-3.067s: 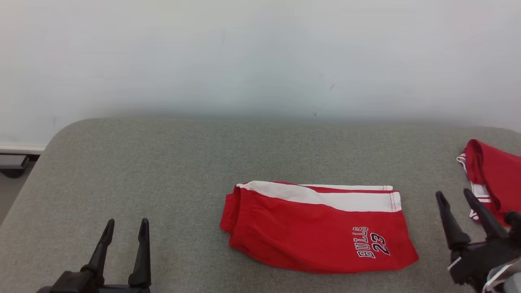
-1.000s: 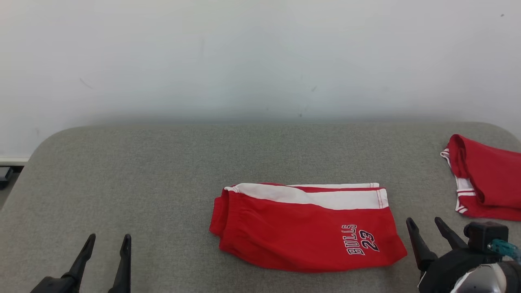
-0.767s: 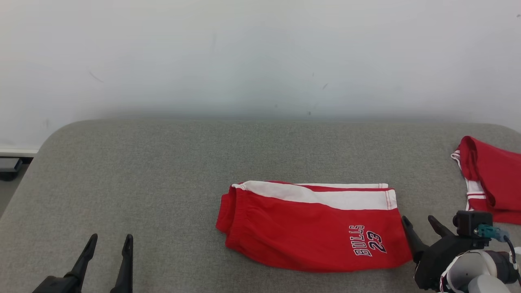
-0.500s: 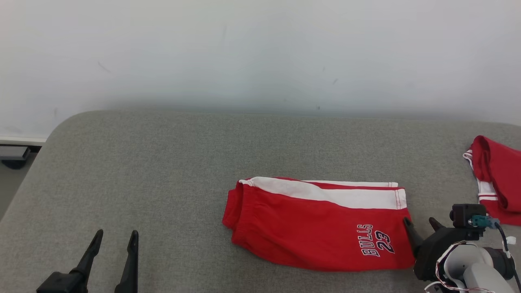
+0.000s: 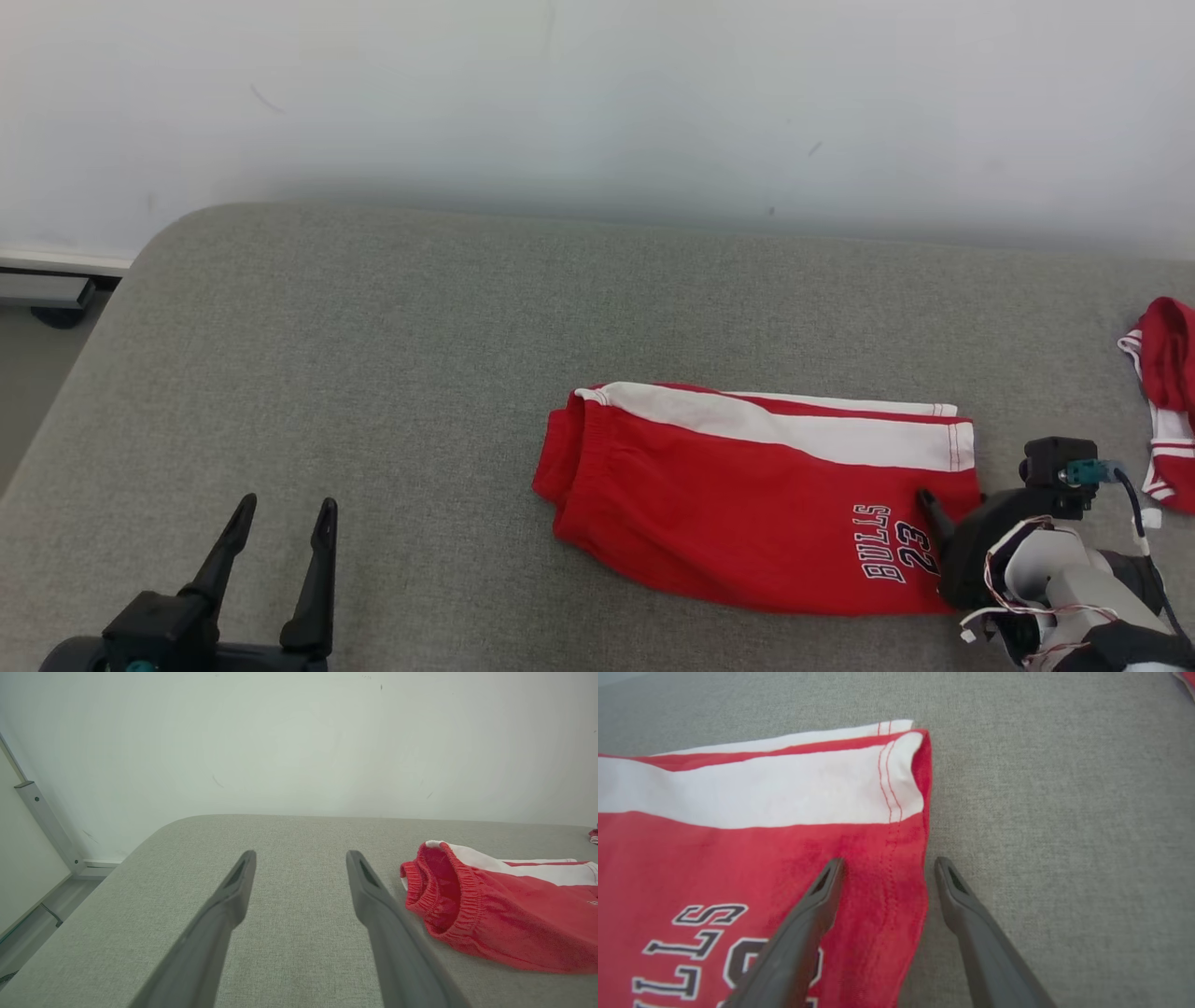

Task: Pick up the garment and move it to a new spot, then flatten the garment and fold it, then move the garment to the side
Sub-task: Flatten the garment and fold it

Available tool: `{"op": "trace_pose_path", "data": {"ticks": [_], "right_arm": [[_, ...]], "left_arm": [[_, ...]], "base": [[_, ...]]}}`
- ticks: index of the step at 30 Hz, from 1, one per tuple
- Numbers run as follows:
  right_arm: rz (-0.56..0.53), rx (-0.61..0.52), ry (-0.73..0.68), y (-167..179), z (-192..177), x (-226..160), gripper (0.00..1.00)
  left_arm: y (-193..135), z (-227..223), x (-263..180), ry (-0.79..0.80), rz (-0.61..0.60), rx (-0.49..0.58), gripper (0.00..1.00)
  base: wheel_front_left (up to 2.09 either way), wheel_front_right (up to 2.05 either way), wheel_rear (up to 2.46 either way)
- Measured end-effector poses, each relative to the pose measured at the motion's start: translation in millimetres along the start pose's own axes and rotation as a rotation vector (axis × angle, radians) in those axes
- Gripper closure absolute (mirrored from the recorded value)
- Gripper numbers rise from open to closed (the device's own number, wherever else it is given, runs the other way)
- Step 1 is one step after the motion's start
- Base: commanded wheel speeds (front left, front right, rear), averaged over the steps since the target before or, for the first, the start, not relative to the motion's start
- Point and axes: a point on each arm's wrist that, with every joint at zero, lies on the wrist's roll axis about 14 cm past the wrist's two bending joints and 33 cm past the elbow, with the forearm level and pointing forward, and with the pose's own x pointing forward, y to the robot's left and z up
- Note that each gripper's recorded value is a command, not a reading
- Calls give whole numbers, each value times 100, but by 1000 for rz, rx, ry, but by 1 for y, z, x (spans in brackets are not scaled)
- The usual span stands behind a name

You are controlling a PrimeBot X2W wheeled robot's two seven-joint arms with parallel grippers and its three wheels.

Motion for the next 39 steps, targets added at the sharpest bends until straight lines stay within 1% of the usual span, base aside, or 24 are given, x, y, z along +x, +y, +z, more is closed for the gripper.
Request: {"op": "trace_pose_path", "data": {"ticks": [6,9,10,12,16,20,24,27,31,36,39], "right_arm": [[33,-10,16,15,3,11,0],[55,10,51,25,-1,13,0],[60,9,59,27,-2,13,17],[70,19,60,30,1,12,100],[77,2,67,28,5,9,100],[58,13,38,13,18,4,100],[27,-9,20,-9,29,-4,100],[29,-1,17,-16,35,-8,100],[96,85,8,-3,46,-13,100],[244,214,20,25,66,-23,100],[325,256,45,40,73,-30,100]], "left_arm": [[0,-4,6,7,-7,3,0],[-1,-4,7,7,-11,2,0],[-2,-5,8,8,-12,3,0],[-2,-4,7,4,-13,3,0],[-2,-3,6,0,-14,0,0],[-5,-2,6,-5,-21,-1,0],[-7,-1,5,-10,-26,-6,0],[-10,-2,4,-11,-33,-12,0],[-14,-3,6,-11,-45,-15,0],[-20,-4,7,-12,-57,-27,0],[-23,-7,8,-8,-61,-36,0]], "base": [[0,0,0],[0,0,0],[0,0,0],[0,0,0],[0,0,0],[0,0,0],[0,0,0],[0,0,0],[0,0,0],[0,0,0],[0,0,0]]}}
